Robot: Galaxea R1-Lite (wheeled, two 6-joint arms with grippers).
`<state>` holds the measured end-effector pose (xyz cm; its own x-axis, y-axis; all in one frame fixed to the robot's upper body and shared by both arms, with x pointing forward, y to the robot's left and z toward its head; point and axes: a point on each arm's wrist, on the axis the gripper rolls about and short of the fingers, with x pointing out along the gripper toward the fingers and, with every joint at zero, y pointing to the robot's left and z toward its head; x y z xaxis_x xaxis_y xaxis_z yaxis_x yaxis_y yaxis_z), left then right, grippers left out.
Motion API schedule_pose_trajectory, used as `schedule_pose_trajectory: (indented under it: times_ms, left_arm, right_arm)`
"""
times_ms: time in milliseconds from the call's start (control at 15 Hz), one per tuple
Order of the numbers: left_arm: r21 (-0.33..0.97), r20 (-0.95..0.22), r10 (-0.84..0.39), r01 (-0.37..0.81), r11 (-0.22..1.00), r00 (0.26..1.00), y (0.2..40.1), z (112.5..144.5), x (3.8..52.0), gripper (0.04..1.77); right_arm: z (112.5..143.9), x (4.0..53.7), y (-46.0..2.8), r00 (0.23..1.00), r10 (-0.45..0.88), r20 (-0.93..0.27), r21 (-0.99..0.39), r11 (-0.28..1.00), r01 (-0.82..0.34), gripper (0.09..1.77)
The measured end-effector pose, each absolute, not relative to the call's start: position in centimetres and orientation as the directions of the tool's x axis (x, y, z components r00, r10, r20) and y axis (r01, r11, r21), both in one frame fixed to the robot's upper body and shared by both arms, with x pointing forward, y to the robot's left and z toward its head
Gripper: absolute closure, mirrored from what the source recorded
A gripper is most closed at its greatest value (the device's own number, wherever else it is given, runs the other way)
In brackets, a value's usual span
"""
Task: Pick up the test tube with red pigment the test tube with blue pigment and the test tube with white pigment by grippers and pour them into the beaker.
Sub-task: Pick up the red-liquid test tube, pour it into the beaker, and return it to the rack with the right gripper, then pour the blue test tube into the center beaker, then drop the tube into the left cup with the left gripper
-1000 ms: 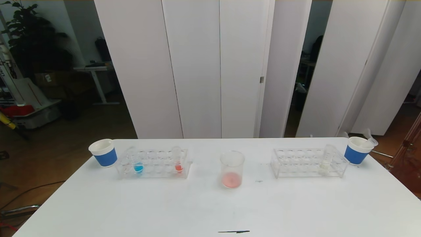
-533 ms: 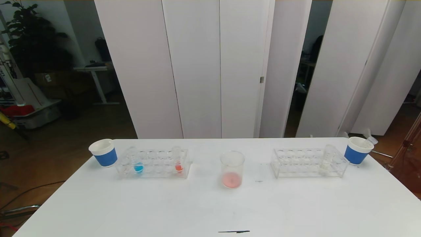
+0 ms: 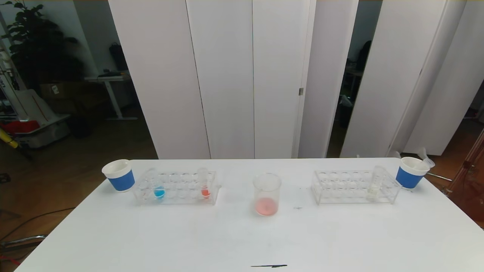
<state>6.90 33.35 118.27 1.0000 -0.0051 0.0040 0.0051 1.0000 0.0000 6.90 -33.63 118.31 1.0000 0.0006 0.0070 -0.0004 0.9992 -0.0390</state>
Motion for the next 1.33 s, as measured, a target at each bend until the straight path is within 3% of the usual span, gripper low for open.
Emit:
schedule_pose_trajectory:
  times_ms: [800, 1000, 1333]
  left_arm:
    - [0.008, 0.033, -0.004, 0.003, 1.000, 0.999, 33.4, 119.1, 6.7, 0.06]
    - [0.009, 0.101, -0.007, 0.006, 1.000, 0.995, 33.4, 122.2, 5.5, 0.06]
    - [0.005, 0.133, 0.017, -0.018, 1.000, 0.991, 33.4, 130.0, 5.8, 0.06]
  right_arm:
    - [118.3, 6.9, -33.6, 1.000, 0.001, 0.007, -0.039, 0.999, -0.001, 0.11]
    - [118.3, 6.9, -33.6, 1.000, 0.001, 0.007, -0.039, 0.999, -0.001, 0.11]
    - [118.3, 6.9, -33.6, 1.000, 0.001, 0.007, -0.039, 0.999, -0.001, 0.11]
